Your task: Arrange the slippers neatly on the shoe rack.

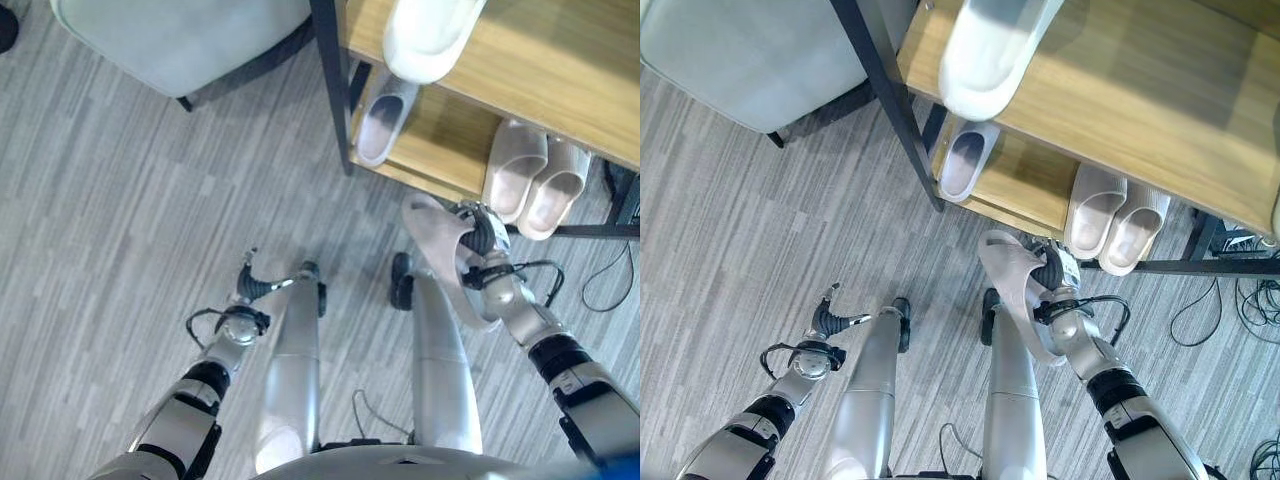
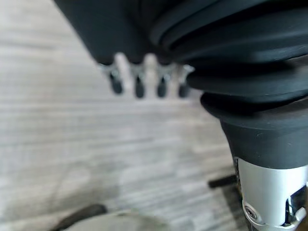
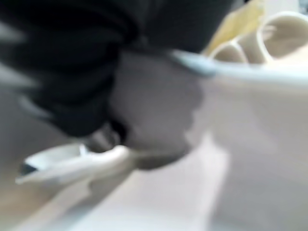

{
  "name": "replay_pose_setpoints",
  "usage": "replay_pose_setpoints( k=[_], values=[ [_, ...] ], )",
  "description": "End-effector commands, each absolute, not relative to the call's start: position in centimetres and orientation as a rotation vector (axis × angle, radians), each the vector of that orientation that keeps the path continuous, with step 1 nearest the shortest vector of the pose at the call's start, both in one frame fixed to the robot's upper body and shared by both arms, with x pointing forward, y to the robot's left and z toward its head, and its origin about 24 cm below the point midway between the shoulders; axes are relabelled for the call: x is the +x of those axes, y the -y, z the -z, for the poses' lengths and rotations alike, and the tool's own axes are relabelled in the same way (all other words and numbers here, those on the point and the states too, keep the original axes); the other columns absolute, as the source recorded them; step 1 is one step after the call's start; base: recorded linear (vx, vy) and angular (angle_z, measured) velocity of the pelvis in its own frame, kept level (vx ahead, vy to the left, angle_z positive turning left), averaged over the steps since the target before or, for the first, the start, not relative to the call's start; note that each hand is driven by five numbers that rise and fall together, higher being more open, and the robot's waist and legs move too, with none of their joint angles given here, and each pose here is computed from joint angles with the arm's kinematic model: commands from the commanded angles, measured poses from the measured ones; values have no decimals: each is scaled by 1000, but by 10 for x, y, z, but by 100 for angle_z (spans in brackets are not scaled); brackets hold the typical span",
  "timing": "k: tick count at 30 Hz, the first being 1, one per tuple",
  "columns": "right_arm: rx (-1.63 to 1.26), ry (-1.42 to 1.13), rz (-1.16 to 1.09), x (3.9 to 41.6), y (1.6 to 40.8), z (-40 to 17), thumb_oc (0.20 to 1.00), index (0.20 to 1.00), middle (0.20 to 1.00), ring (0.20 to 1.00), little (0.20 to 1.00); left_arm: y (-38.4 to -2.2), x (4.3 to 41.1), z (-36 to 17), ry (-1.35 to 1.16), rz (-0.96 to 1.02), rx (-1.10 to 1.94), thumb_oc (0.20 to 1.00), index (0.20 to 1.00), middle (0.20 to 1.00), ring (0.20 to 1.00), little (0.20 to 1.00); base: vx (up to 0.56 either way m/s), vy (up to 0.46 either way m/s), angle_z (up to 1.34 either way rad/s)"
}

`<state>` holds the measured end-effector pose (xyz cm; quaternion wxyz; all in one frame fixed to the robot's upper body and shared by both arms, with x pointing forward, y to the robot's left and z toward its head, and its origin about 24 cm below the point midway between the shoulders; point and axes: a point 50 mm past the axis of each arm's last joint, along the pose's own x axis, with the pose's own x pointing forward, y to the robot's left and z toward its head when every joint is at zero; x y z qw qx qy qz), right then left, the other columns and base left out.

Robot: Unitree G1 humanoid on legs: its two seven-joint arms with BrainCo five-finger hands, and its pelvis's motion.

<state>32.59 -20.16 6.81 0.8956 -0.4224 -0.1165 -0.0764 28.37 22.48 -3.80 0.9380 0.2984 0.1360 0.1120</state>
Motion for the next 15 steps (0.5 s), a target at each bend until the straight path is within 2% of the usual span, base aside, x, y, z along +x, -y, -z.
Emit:
replay_pose_setpoints(
  k=[1, 3, 8, 12, 15],
  values=[
    [-885, 280, 215, 314, 207, -65, 200, 200, 200, 200, 200, -233, 264, 52, -323, -284, 594, 1000, 1000, 1000, 1000, 1000, 0, 0, 0],
    [-937, 376, 247, 328, 207, -95, 200, 200, 200, 200, 200, -235, 268, 45, -289, -318, 557, 1000, 1000, 1000, 1000, 1000, 25, -19, -6],
    [-961, 436, 333, 343, 212, -121, 200, 200, 200, 200, 200, -236, 272, 39, -260, -334, 550, 1000, 1000, 1000, 1000, 1000, 47, 4, -6],
    [-813, 468, 492, 354, 231, -152, 200, 200, 200, 200, 200, -236, 276, 31, -214, -320, 580, 1000, 1000, 1000, 1000, 1000, 63, 10, 1],
    [-741, 478, 639, 364, 264, -193, 200, 200, 200, 200, 200, -239, 277, 21, -160, -304, 605, 1000, 1000, 1000, 1000, 1000, 58, 20, 8]
  ],
)
